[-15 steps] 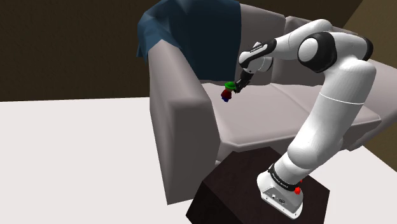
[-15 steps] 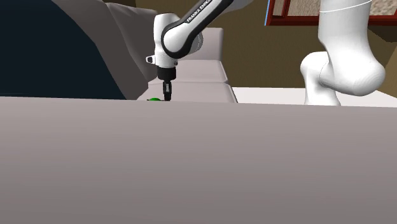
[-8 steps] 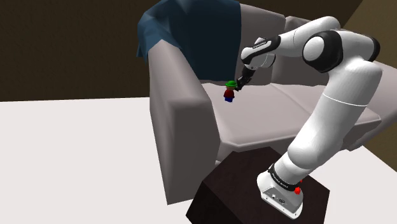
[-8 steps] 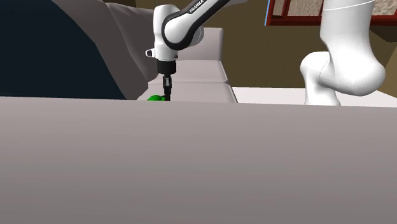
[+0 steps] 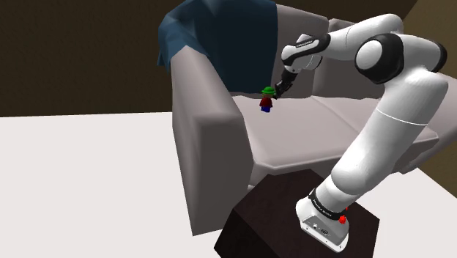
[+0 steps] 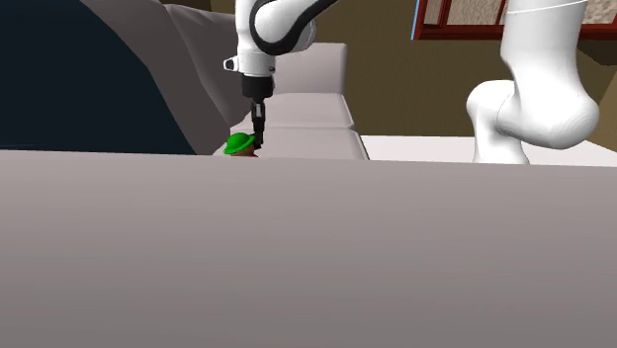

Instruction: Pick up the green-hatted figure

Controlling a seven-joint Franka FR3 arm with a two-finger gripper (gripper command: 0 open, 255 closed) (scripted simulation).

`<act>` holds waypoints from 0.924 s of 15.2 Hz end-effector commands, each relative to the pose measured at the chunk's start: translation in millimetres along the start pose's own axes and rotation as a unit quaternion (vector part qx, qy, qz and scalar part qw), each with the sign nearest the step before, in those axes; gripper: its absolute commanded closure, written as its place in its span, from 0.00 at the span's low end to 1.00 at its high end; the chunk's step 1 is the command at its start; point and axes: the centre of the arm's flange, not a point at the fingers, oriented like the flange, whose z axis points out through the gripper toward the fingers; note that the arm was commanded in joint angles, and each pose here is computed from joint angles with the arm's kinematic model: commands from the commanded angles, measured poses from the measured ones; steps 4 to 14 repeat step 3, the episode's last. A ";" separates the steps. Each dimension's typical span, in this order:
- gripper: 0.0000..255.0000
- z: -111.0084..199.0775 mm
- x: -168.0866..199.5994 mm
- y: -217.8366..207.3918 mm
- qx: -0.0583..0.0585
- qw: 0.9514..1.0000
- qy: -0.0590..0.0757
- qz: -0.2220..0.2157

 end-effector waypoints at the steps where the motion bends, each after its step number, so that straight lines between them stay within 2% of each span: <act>1: 1.00 -11.2 1.9 0.1 0.000 1.000 0.000 0.000; 14: 1.00 -12.0 1.9 0.1 0.000 1.000 0.000 0.000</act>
